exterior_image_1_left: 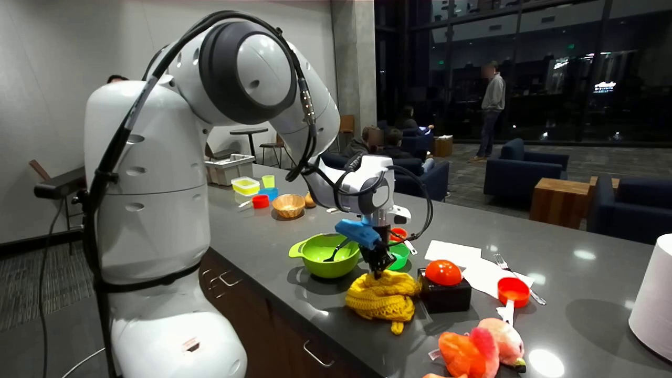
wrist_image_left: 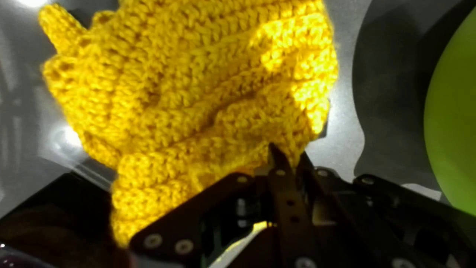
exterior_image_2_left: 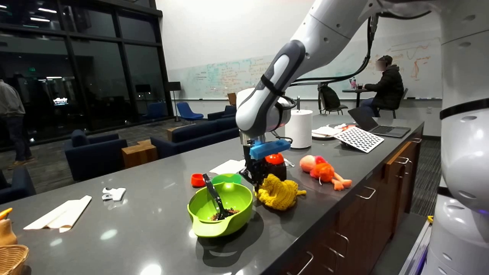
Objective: Fold the yellow cloth in half from left to right.
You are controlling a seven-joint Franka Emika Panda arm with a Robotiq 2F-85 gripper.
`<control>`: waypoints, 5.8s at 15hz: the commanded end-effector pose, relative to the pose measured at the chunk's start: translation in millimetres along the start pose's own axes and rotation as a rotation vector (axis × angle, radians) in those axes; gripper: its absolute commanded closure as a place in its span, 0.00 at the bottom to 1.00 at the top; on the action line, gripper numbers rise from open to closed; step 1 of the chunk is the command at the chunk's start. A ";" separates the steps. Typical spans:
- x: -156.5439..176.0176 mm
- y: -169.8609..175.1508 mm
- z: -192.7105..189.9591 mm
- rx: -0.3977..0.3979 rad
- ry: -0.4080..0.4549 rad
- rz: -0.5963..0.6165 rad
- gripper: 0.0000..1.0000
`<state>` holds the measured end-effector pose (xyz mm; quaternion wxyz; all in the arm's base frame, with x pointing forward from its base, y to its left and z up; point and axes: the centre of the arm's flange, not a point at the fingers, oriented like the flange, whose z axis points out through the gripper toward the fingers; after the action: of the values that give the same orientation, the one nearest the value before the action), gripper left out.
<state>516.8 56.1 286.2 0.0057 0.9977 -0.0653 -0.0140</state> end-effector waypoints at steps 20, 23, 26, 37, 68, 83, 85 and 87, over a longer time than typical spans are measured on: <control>-20.9 -74.5 -171.8 -0.138 0.053 -0.235 0.99; -24.0 -85.4 -200.2 -0.183 0.074 -0.257 0.99; -28.5 -85.1 -223.5 -0.224 0.083 -0.267 0.99; -70.9 -50.0 -266.1 -0.347 0.013 -0.138 0.99; -107.4 108.4 -131.6 0.156 -0.490 0.310 0.99; -29.8 209.3 -95.3 0.255 -0.511 0.536 0.99; -16.6 209.2 -93.3 0.252 -0.514 0.546 0.99; -4.9 207.9 -92.4 0.251 -0.508 0.554 0.99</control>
<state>463.3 -145.3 377.7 -0.1240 0.9054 -0.3188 -0.2516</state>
